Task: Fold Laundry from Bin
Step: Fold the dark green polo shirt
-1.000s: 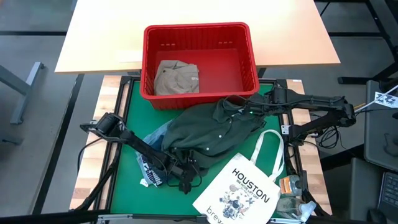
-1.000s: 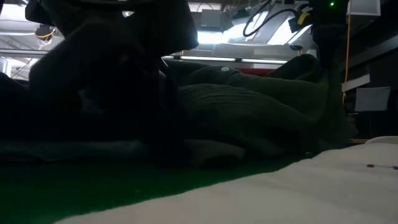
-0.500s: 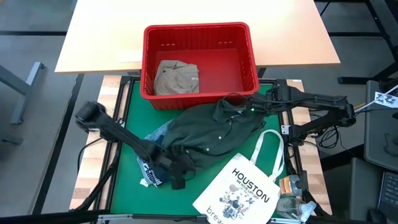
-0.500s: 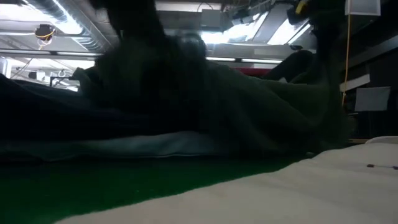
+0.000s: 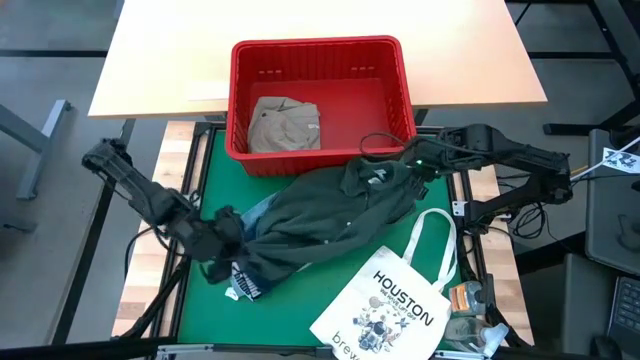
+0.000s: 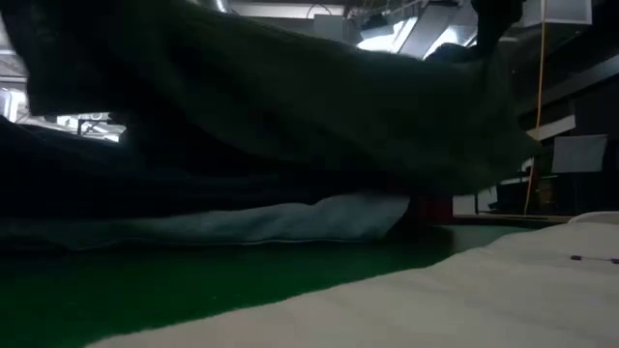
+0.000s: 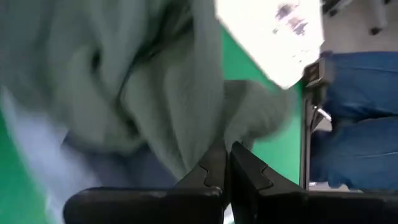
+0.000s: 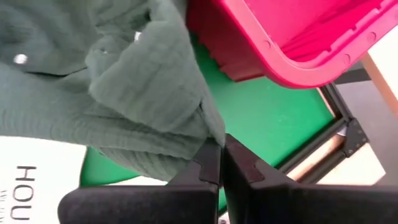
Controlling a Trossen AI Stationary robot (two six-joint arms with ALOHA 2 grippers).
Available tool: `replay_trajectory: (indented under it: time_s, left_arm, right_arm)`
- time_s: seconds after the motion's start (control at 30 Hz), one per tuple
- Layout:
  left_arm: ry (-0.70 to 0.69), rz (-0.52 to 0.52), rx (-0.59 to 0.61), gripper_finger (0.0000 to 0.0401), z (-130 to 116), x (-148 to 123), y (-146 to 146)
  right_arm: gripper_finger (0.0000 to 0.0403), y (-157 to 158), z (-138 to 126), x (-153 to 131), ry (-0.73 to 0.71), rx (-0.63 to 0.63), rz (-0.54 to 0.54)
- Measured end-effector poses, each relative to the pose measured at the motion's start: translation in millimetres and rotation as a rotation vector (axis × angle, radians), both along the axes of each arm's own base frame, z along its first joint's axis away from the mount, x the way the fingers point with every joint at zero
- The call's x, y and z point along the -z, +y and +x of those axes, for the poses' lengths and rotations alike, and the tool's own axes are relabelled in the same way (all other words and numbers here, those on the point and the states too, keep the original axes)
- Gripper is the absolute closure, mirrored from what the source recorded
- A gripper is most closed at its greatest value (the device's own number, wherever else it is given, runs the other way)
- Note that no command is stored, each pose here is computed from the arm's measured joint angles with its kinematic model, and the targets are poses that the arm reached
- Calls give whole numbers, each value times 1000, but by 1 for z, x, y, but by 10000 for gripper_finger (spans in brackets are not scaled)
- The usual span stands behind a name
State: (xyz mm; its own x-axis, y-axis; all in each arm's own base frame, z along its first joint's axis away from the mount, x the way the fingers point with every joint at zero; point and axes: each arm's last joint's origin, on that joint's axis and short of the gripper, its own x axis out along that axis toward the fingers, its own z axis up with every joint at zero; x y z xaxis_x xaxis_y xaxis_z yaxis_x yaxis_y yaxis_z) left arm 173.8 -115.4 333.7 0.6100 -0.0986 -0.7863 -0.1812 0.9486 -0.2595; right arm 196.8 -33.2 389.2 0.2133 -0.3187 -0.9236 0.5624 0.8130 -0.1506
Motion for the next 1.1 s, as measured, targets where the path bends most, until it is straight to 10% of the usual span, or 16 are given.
replay_trajectory:
  time_s: [0.23, 0.53, 1.1]
  left_arm:
    - [163, -16, -83, 401, -28, 5, 0]
    - [96, -109, -34, 401, -8, 16, -42]
    - [148, -38, -1, 401, 2, 40, -67]
  right_arm:
    - [400, 0, -12, -17, -88, 4, 32]
    - [400, 11, -24, -12, -123, -126, 334]
    - [400, -3, -21, 57, 227, -43, -61]
